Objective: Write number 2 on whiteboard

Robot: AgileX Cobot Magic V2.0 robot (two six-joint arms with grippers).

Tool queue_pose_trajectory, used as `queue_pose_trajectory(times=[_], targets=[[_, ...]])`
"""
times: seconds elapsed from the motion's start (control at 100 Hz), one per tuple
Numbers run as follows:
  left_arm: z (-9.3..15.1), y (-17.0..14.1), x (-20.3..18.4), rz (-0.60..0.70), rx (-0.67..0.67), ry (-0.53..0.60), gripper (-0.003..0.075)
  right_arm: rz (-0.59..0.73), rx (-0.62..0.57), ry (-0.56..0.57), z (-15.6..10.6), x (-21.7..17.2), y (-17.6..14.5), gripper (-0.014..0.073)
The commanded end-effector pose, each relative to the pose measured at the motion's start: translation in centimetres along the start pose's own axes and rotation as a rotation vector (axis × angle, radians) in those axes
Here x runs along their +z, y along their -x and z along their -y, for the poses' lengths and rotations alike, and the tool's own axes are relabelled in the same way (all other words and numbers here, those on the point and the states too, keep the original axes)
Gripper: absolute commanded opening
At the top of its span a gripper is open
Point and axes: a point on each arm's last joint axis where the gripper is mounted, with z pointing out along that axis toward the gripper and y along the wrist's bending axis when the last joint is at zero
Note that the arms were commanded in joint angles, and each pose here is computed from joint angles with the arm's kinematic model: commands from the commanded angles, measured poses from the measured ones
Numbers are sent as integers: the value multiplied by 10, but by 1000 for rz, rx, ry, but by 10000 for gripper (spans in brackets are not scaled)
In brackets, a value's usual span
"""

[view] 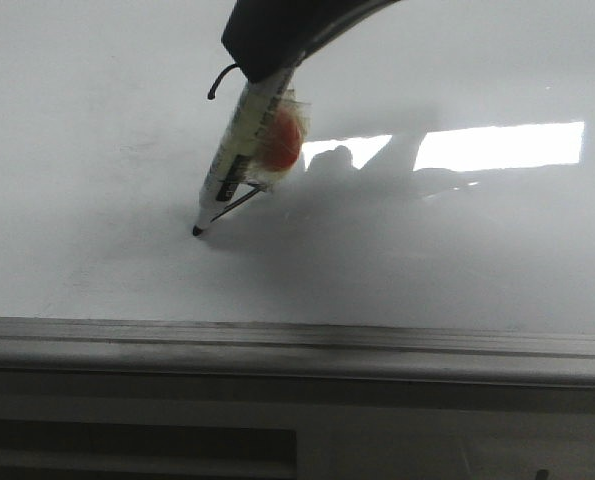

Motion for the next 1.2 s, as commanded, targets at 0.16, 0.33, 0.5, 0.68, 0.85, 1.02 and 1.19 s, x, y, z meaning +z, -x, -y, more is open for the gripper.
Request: queue_pose_trajectory(times=[0.16, 0.33, 0.5, 0.68, 0.85, 1.02, 1.19], targets=[[2, 15, -1, 73, -13, -41, -19, -114, -14, -53, 3, -33, -23, -70], [7, 18, -1, 123, -9, -101, -19, -34, 9, -61, 0, -52, -35, -71], [18, 21, 1, 187, 34, -212, -18, 129, 48, -57, 0, -79, -16, -71], [33, 18, 15, 189, 103, -354, 92, 140, 26, -41, 0, -92, 3, -71], [45, 4, 38, 107, 120, -469, 298, 138, -25, 7, -10, -83, 17, -71], [52, -10, 61, 6, 105, -516, 304, 146, -55, 53, -22, -64, 26, -71], [53, -12, 74, -32, 80, -517, 305, 171, -84, 100, -36, -53, 31, -71]])
